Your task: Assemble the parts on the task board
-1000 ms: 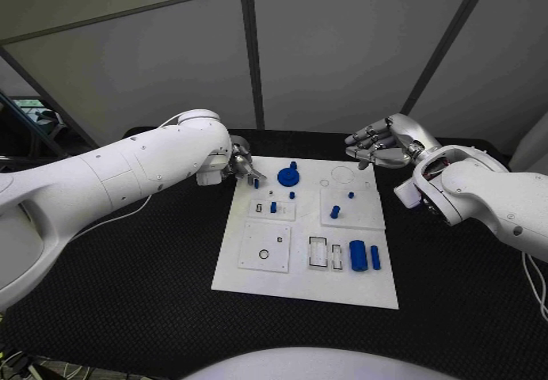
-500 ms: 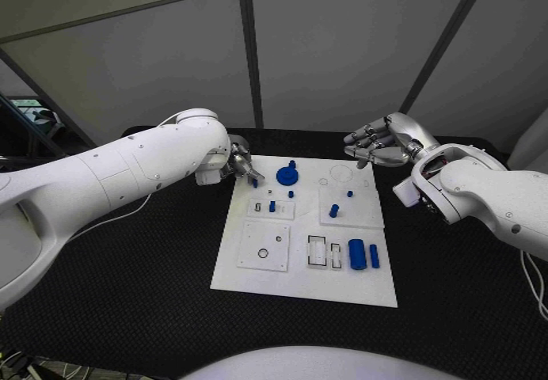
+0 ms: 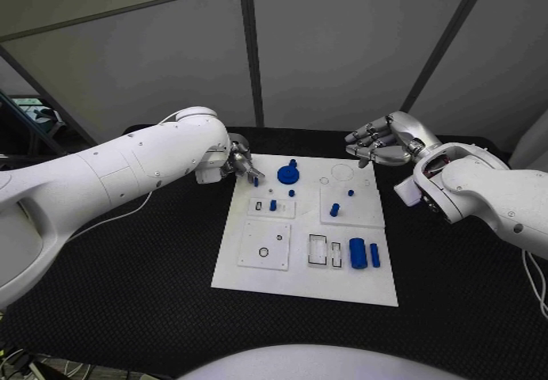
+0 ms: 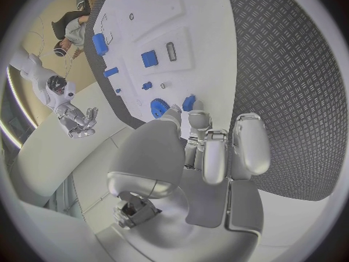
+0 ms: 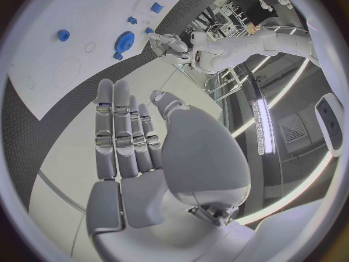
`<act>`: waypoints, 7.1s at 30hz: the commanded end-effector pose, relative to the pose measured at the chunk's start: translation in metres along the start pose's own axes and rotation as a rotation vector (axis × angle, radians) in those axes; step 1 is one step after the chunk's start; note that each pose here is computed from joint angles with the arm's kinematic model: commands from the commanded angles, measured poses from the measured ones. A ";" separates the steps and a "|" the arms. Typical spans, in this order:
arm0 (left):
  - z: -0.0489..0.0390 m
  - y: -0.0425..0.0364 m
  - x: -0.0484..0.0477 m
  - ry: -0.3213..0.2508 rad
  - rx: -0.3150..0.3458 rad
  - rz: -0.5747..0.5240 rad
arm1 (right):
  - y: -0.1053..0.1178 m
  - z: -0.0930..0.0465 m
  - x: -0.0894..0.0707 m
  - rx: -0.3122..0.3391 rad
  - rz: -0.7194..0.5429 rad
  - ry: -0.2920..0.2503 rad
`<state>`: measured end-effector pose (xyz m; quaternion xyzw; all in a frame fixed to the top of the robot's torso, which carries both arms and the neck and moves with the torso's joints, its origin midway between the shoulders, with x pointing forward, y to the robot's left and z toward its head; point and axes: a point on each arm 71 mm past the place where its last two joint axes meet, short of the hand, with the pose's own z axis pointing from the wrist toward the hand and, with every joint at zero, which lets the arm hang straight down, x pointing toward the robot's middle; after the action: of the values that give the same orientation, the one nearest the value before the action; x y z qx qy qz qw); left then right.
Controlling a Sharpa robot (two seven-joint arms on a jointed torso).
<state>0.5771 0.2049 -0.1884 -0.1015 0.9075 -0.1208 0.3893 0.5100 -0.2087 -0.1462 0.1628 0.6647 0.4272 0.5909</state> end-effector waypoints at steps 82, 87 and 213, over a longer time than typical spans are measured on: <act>-0.0466 0.0095 0.0676 -0.058 0.134 -0.065 | -0.001 0.002 0.000 0.003 -0.003 0.004; -0.0459 0.0097 0.0687 -0.046 0.127 -0.029 | -0.001 0.002 0.000 0.004 -0.003 0.005; -0.0466 0.0133 0.0505 -0.168 0.229 -0.251 | -0.002 -0.001 -0.002 0.005 -0.005 0.010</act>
<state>0.5054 0.2145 -0.2025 -0.1441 0.8617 -0.1997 0.4437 0.5108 -0.2132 -0.1476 0.1648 0.6693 0.4219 0.5890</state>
